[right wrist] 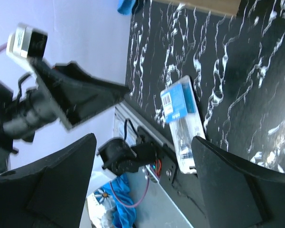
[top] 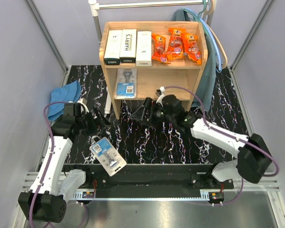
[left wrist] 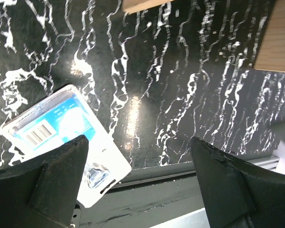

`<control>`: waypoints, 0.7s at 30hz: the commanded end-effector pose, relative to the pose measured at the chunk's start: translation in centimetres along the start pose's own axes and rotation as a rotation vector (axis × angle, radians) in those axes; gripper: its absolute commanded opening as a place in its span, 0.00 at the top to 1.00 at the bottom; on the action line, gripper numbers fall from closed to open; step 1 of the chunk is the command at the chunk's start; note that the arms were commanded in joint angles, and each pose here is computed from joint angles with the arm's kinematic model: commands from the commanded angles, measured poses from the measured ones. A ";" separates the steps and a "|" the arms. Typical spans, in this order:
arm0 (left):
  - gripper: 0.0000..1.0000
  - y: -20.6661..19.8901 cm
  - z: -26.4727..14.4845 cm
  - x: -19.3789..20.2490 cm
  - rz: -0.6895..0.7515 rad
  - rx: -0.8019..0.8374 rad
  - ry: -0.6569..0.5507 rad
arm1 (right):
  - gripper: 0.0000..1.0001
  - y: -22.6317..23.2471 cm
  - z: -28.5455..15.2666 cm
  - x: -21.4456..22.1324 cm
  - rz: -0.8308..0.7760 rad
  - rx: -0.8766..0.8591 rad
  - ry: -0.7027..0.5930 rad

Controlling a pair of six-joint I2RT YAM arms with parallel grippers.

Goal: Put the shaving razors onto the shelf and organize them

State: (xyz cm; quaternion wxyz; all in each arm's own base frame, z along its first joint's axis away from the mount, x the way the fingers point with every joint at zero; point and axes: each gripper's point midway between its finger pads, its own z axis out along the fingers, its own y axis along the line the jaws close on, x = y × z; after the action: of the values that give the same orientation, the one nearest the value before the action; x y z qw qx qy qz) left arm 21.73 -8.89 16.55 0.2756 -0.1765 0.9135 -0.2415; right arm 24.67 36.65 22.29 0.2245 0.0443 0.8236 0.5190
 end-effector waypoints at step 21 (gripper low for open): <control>0.25 4.7 4.4 5.2 -0.114 -0.193 0.141 | 0.08 -4.6 -7.2 8.4 0.097 0.060 -0.004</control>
State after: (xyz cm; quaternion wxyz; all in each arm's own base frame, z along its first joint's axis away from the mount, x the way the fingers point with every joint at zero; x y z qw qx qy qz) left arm 18.22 -8.43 8.00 0.1456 -0.2401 0.9423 -0.1824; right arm 14.53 30.94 17.48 0.1906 0.0857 0.8394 0.5017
